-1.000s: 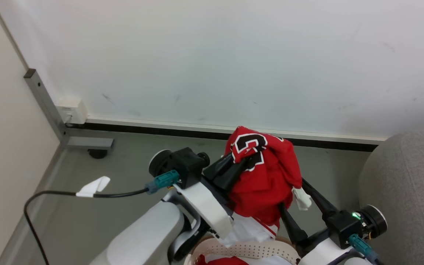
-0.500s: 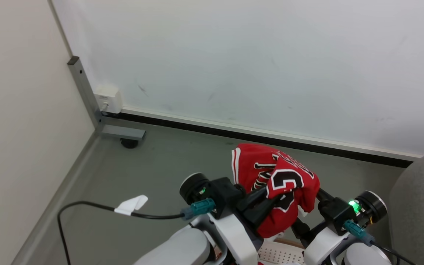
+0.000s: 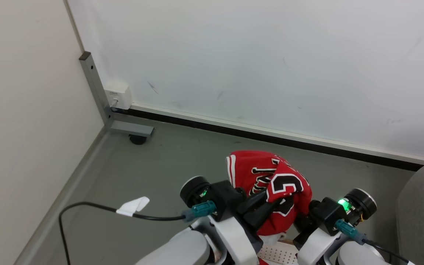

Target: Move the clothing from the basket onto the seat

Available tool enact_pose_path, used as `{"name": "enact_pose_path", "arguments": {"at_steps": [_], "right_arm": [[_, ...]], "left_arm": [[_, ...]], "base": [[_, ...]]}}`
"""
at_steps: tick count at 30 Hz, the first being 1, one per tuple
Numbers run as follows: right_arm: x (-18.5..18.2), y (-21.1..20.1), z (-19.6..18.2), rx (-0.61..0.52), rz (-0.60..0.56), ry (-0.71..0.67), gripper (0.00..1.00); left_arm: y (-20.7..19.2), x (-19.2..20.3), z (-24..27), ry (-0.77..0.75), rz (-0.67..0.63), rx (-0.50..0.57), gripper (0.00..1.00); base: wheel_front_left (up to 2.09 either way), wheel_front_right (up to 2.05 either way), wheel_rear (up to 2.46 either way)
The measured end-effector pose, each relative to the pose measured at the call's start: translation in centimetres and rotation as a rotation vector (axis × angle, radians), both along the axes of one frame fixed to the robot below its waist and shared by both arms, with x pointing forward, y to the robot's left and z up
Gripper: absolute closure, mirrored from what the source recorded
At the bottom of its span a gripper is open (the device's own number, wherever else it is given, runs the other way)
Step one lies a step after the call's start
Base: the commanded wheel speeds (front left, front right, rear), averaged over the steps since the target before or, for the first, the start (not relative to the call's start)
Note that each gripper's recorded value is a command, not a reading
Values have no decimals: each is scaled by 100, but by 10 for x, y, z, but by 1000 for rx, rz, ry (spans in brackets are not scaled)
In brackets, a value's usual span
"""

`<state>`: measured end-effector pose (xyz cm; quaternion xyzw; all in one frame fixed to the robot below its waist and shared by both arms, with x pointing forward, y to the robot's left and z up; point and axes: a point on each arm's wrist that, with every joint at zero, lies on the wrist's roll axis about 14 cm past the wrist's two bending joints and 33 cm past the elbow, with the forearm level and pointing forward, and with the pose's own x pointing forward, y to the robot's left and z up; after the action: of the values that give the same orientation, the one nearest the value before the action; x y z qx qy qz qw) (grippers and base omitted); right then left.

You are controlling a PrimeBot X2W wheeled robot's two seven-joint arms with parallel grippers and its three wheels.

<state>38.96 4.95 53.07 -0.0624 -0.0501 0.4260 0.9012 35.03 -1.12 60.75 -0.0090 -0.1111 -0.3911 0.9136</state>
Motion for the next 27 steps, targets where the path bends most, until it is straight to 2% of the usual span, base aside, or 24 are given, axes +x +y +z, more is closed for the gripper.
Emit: {"name": "enact_pose_path", "arguments": {"at_steps": [17, 18, 19, 21, 22, 23, 27], "right_arm": [[6, -21, 6, 51, -73, 15, 100], [7, -23, 6, 57, -82, 19, 100], [7, -25, 5, 63, -91, 23, 100], [8, -31, 5, 75, -111, 32, 100], [9, -34, 5, 81, -121, 35, 100], [10, -36, 6, 89, -131, 37, 100], [16, -53, 10, 123, -191, 42, 100]], "left_arm": [[3, 12, -2, 10, 25, -6, 100], [2, 12, -2, 11, 20, -6, 96], [0, 12, -2, 12, 15, -7, 71], [-4, 12, -2, 14, 3, -8, 51], [-6, 11, -2, 14, -3, -8, 14], [-7, 12, -3, 15, -7, -8, 0], [-14, 13, -5, 21, -24, -7, 0]], "base": [[0, 0, 0], [0, 0, 0], [0, 0, 0], [0, 0, 0], [0, 0, 0], [0, 0, 0], [0, 0, 0]]}}
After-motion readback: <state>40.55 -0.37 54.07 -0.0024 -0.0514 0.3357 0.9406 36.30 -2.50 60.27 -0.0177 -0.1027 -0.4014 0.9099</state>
